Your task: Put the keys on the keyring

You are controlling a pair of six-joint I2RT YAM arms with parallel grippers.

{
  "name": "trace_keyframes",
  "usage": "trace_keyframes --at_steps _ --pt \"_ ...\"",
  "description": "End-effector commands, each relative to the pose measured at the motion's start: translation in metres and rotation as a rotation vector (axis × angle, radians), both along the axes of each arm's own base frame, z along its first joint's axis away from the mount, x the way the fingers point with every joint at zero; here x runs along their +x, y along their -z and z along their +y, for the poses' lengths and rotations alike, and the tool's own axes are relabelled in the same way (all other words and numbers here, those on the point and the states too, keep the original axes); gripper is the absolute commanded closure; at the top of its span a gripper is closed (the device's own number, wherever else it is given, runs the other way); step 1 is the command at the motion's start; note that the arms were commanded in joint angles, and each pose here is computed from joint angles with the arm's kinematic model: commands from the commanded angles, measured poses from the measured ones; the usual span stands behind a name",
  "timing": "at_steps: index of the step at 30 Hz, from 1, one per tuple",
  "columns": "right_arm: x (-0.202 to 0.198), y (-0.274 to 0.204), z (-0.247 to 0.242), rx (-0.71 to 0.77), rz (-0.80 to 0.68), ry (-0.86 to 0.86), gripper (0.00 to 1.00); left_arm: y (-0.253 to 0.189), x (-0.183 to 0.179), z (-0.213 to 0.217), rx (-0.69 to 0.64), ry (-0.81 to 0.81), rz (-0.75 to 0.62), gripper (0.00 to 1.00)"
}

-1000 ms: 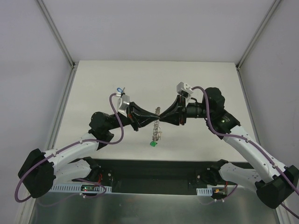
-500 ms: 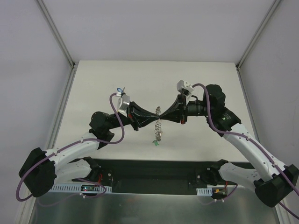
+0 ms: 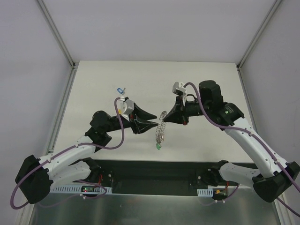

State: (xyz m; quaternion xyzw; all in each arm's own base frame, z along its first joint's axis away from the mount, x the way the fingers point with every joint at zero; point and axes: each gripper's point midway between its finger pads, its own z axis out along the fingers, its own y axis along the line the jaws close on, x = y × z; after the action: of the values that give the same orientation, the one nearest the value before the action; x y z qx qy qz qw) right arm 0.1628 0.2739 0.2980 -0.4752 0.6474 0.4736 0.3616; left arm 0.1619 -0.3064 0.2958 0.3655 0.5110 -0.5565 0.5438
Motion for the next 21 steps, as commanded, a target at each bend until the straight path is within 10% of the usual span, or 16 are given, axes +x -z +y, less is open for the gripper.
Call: trace_keyframes --at_steps 1,13,21 --pt "0.006 0.011 -0.017 -0.145 -0.051 0.037 0.99 0.005 0.004 0.008 0.061 -0.059 -0.069 0.61" --pt "-0.022 0.036 -0.033 -0.392 -0.044 -0.049 0.99 0.019 -0.012 0.002 0.134 0.066 -0.113 0.5" --pt "-0.034 0.036 -0.029 -0.43 -0.052 -0.093 0.99 0.014 -0.023 -0.017 0.154 0.24 -0.123 0.61"
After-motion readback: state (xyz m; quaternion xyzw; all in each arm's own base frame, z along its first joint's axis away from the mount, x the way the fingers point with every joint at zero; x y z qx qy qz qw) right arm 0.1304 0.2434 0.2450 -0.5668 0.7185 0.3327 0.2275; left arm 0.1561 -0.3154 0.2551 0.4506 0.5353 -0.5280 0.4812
